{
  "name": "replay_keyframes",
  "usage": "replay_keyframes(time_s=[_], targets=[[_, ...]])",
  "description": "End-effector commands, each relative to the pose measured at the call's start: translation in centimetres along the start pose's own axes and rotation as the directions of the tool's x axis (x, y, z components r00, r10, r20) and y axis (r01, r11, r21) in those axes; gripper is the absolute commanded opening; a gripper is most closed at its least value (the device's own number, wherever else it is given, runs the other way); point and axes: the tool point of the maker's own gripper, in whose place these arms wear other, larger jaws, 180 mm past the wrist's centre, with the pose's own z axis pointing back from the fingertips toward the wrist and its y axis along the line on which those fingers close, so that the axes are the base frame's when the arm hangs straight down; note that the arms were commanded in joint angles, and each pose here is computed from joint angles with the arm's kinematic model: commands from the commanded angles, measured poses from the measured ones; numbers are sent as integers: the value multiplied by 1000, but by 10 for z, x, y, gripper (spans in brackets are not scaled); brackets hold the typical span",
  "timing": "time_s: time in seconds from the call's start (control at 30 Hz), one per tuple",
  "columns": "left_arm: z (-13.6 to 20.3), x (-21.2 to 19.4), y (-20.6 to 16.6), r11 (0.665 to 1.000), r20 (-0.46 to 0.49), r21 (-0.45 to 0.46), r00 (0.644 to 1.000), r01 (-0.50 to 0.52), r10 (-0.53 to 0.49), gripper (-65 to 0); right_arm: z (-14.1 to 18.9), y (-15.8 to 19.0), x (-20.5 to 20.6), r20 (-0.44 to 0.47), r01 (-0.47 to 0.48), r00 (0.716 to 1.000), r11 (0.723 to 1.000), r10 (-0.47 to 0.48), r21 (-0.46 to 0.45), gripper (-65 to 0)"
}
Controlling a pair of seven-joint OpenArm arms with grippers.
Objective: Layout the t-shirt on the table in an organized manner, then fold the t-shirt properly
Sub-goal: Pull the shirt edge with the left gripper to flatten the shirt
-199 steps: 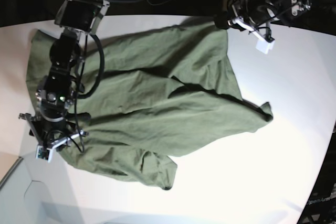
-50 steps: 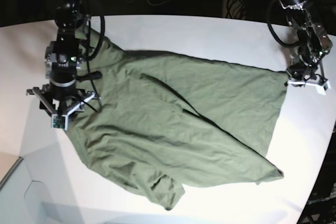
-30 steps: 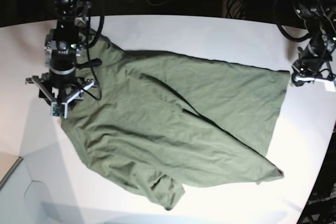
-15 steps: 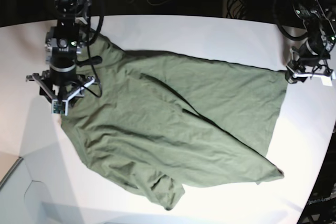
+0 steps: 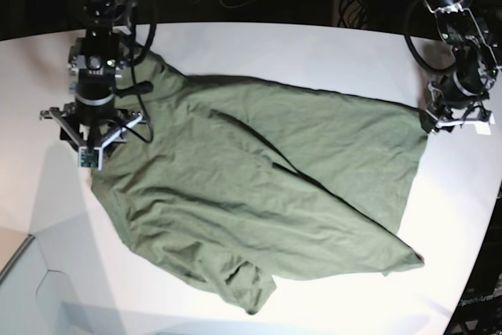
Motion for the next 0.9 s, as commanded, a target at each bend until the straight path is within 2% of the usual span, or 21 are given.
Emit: replay_keyframes(time_s=[0.0, 0.1, 0.23, 0.33, 0.5, 0.6, 0.7, 0.8, 0.87], targets=[[2, 0, 5, 1000, -16, 25, 1000, 14, -14, -450, 2, -5, 16, 53, -2, 999, 1000, 2, -12, -385], [1, -2, 3, 999, -26, 24, 999, 28, -28, -650, 2, -5, 16, 53, -2, 999, 1000, 2, -12, -385], [4, 1, -1, 999, -18, 10, 999, 34, -34, -650, 2, -5, 16, 53, -2, 999, 1000, 2, -12, -385], [20, 10, -9, 996, 28, 0, 996, 87, -87, -650, 2, -5, 15, 51, -2, 999, 1000, 3, -12, -384], [78, 44, -35, 983, 184, -37, 968, 181, -171, -650, 3, -2, 7, 35, -14, 999, 1000, 14, -1, -381], [113, 57, -50, 979, 223, -111, 964, 170, -142, -650, 3, 5, 5, 29, -45, 999, 998, 44, 39, -381], [132, 61, -49, 980, 218, -157, 972, 124, -88, -650, 3, 7, 5, 29, -46, 999, 998, 45, 45, -381], [136, 46, -43, 980, 156, -186, 987, 66, -37, -650, 3, 8, 6, 31, -47, 998, 998, 46, 47, -381], [139, 27, -29, 986, 106, -164, 994, 24, -6, -650, 2, 8, 6, 32, -47, 998, 998, 45, 47, -381]])
